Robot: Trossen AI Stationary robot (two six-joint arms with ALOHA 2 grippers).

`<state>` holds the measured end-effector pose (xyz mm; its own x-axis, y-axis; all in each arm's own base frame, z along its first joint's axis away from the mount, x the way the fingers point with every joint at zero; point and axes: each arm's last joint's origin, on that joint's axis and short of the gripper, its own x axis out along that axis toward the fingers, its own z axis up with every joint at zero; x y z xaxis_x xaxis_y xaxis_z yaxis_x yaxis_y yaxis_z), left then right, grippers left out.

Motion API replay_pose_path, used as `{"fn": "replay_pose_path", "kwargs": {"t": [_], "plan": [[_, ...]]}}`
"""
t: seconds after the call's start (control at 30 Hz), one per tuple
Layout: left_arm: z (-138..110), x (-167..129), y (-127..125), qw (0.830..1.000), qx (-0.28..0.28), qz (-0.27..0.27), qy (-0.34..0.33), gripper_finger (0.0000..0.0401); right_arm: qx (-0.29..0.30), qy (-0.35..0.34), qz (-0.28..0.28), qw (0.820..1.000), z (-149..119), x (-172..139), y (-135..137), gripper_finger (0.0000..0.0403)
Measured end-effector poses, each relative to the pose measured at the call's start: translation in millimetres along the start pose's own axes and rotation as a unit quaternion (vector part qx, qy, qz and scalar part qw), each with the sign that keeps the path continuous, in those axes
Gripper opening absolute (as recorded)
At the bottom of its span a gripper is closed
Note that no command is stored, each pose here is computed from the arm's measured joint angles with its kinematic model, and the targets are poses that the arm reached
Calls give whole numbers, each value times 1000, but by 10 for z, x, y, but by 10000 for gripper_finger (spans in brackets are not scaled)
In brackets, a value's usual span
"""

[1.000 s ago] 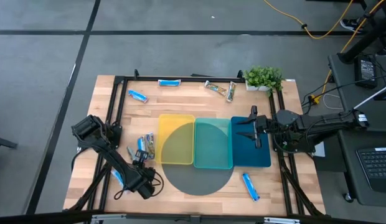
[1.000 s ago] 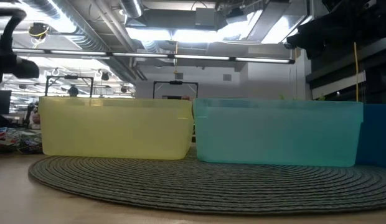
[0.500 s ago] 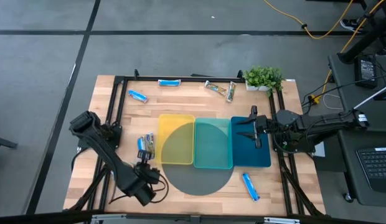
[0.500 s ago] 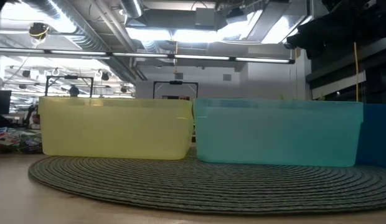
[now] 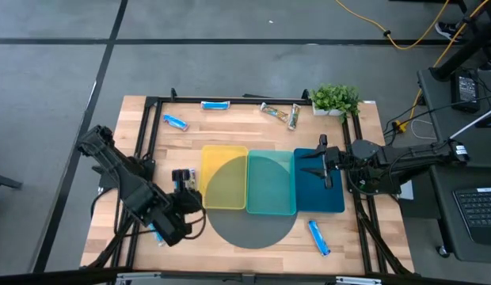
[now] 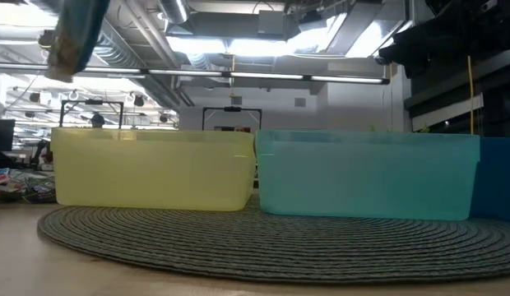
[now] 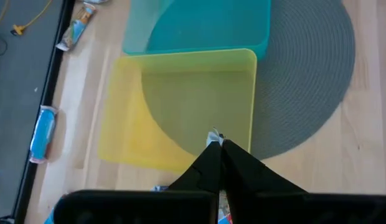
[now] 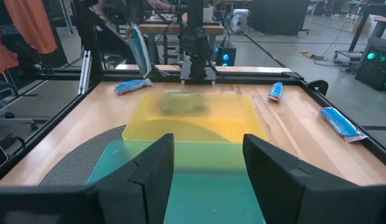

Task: Pick and place Granola Bars by type
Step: Put the yellow granola bar into the yellow bin

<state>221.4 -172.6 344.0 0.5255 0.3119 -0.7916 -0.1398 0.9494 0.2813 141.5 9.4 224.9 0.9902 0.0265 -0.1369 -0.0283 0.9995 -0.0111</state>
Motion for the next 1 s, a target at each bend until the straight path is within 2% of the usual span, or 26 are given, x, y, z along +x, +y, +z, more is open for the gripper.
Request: {"fn": "replay_pose_path", "kwargs": {"t": [0.23,0.4,0.57,0.73,1.0], "plan": [[89,90,148,1000,8,16,7,2,0,0,0,1000,0,0,0,195],[249,259,345,1000,6,19,15,7,0,0,0,1000,1,0,0,195],[513,313,614,1000,5,-1,-11,4,0,0,0,1000,1,0,0,195],[787,190,961,998,-8,20,-66,3,1,0,0,1000,0,0,0,195],[873,241,1293,998,-23,24,-56,2,0,-1,-1,1000,1,0,-1,195]]}}
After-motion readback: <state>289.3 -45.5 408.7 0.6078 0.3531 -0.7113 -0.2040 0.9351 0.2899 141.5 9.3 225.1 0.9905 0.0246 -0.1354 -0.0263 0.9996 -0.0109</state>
